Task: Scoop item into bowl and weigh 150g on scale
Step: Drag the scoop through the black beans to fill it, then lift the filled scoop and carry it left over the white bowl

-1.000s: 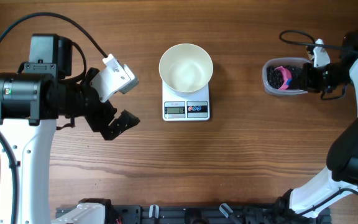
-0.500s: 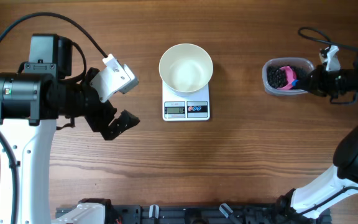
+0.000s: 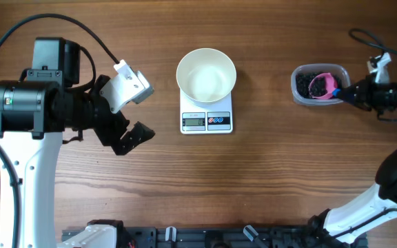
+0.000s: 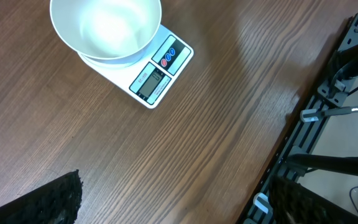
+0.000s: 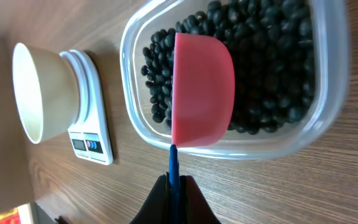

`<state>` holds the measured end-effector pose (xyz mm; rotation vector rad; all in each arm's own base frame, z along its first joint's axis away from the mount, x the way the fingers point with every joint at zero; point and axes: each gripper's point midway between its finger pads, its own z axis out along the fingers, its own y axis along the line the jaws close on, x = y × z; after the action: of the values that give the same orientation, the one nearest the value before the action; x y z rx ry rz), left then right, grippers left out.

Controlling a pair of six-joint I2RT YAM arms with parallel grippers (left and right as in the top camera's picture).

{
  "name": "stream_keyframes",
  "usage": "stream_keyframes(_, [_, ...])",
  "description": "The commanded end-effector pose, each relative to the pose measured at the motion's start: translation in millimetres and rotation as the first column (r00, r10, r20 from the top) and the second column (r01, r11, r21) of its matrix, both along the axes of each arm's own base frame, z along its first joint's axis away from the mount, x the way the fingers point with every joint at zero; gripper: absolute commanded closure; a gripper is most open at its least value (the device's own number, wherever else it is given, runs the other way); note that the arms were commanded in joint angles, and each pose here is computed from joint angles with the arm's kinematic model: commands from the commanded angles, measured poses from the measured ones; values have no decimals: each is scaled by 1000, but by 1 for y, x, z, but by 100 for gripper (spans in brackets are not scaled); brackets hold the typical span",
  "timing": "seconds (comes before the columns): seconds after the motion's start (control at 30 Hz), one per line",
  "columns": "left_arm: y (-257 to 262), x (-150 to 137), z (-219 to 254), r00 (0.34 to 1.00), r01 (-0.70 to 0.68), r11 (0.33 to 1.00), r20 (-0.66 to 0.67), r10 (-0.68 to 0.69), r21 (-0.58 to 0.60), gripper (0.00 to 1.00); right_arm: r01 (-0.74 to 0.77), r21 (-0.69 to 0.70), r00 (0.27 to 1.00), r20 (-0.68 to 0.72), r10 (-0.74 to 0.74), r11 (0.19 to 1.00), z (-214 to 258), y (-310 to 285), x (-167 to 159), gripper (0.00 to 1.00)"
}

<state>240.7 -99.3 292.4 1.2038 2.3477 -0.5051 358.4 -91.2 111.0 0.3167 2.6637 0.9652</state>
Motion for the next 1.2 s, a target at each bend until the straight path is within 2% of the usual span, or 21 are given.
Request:
stream_keyframes(0.0, [2, 0, 5, 1000, 3, 1000, 26, -3, 5, 0, -1, 61, 999, 37, -1, 998, 2, -2, -2, 96])
stream_keyframes(0.33, [2, 0, 5, 1000, 3, 1000, 26, -3, 5, 0, 0, 160, 993, 116, -19, 987, 19, -2, -4, 96])
stream_keyframes(0.47, [2, 0, 5, 1000, 3, 1000, 26, -3, 5, 0, 5, 183, 995, 102, -24, 983, 21, 1, -7, 96])
stream_keyframes(0.8, [2, 0, 5, 1000, 3, 1000, 26, -3, 5, 0, -16, 334, 979, 198, -53, 943, 50, 18, 2, 96])
stream_keyframes(1.17, [2, 0, 5, 1000, 3, 1000, 26, -3, 5, 0, -140, 385, 971, 233, 51, 912, 66, 71, 13, 96])
